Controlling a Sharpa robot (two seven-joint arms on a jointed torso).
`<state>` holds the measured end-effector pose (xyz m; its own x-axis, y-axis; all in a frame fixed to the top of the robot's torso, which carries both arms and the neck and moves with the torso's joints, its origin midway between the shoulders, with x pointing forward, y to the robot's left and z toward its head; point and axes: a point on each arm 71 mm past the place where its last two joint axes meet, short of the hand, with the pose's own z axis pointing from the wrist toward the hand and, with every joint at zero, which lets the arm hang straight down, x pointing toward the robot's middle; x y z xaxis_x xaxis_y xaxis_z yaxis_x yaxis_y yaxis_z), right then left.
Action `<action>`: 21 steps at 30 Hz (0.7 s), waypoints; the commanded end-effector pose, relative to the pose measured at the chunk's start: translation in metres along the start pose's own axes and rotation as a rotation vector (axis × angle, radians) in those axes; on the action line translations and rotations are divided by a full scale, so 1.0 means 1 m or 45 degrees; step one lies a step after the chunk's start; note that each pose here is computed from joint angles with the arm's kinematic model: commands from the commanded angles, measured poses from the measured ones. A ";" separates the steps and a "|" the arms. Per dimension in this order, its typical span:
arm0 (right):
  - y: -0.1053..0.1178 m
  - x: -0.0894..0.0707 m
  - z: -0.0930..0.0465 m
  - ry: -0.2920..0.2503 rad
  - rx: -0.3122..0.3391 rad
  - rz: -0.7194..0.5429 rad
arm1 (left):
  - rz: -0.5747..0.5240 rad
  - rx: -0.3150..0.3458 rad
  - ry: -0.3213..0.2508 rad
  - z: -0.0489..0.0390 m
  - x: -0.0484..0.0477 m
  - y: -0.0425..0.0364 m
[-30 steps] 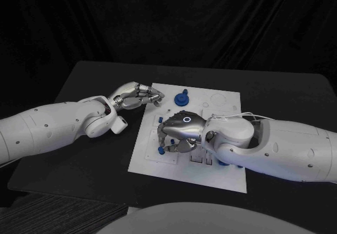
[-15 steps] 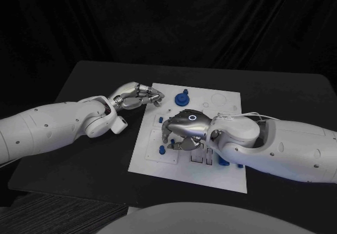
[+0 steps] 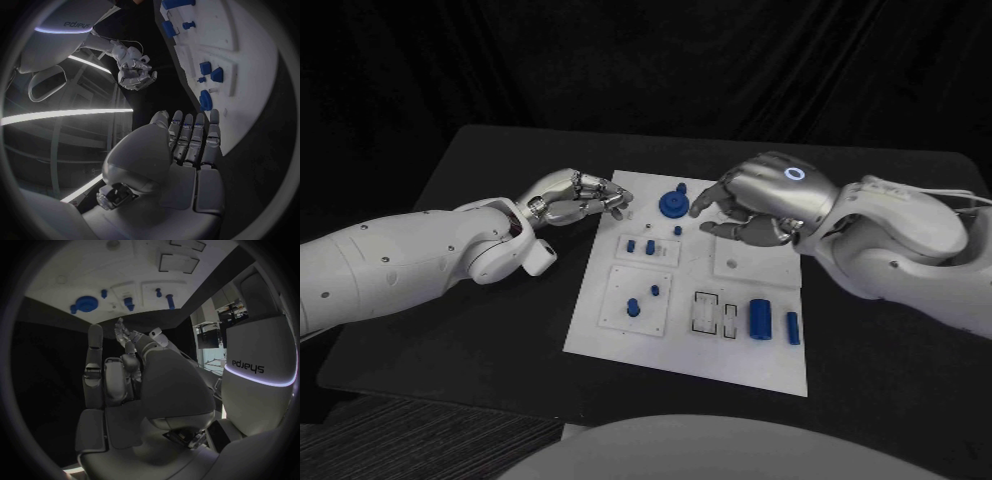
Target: Assemble the parts on the task board
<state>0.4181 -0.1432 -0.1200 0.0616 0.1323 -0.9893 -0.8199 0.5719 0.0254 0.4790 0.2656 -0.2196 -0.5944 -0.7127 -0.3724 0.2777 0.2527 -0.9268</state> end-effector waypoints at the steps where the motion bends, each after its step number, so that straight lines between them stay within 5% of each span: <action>1: -0.016 -0.007 -0.010 0.021 0.192 0.067 | -0.003 0.019 -0.012 -0.0004 0.0006 -0.0016; 2: -0.018 -0.007 -0.012 0.044 0.219 0.071 | -0.002 0.019 -0.013 -0.0005 0.0005 -0.0016; 4: -0.030 -0.003 -0.024 0.204 0.385 0.119 | -0.002 0.020 -0.015 -0.0012 0.0004 -0.0019; 11: -0.043 0.016 -0.052 0.643 0.739 0.357 | -0.003 0.024 -0.014 -0.0014 0.0005 -0.0022; 15: -0.043 0.027 -0.064 0.890 0.858 0.462 | -0.003 0.024 -0.014 -0.0015 0.0006 -0.0022; 21: -0.041 0.034 -0.073 1.053 0.917 0.542 | -0.003 0.027 -0.012 -0.0006 0.0010 -0.0024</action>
<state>0.4203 -0.2153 -0.1551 -0.6129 0.0289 -0.7896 -0.2457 0.9428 0.2252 0.4776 0.2659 -0.2190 -0.5907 -0.7152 -0.3736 0.2804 0.2522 -0.9262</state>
